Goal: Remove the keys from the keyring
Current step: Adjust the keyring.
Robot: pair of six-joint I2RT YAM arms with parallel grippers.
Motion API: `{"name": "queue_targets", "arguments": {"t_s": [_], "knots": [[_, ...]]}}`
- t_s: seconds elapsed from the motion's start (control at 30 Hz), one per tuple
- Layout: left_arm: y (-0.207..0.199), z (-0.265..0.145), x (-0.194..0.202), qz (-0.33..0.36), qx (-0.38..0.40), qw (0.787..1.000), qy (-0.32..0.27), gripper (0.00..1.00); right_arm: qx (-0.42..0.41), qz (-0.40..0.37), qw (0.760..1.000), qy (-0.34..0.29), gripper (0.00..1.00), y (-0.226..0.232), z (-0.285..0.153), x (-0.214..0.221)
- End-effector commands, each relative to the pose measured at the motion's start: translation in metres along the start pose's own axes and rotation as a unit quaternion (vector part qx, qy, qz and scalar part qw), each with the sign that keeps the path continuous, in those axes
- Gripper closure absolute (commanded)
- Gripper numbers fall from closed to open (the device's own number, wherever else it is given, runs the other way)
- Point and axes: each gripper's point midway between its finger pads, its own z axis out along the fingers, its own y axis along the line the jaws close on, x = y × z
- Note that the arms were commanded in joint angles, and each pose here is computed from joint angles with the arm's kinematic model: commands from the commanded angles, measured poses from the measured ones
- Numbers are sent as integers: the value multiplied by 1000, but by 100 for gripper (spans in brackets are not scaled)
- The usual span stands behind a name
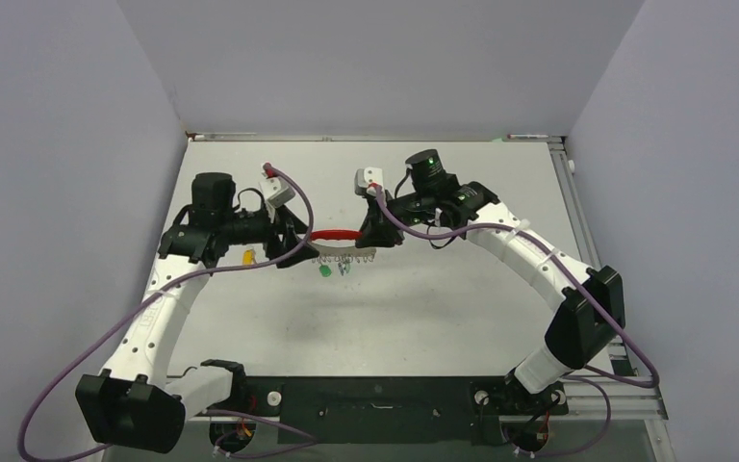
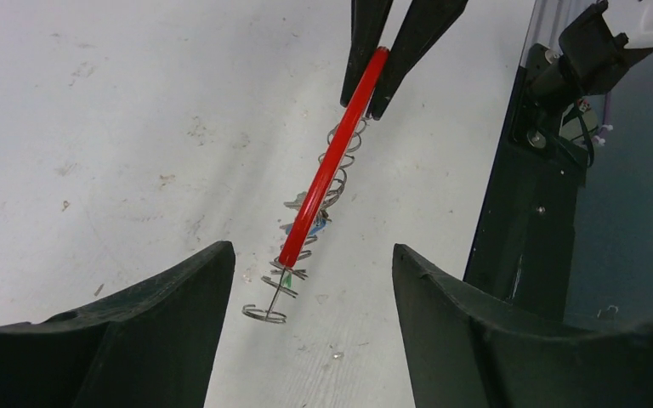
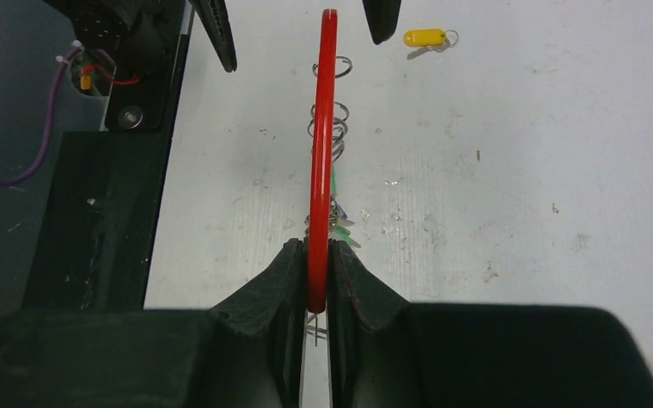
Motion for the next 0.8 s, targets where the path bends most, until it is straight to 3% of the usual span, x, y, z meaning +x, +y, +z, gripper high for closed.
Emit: {"name": "queue_targets", "arguments": {"t_s": [0.0,0.27,0.5,0.63,0.7,0.77], "knots": [[-8,6,5,34,24,999,13,40,-50,-30,998,-20,95,14,3,-16],[-23,8,13,36,54,997,39,62,-70,-30,997,-18,95,18,5,-14],[-22,15,27,24,49,997,59,60,-85,-33,996,-23,95,20,7,-18],[-22,19,30,11,50,997,58,64,-93,-34,995,-25,95,23,6,-19],[-25,19,28,4,56,997,54,73,-95,-33,995,-25,95,23,6,-19],[-25,20,25,-6,56,997,48,89,-96,-31,995,-24,95,23,6,-16]]}}
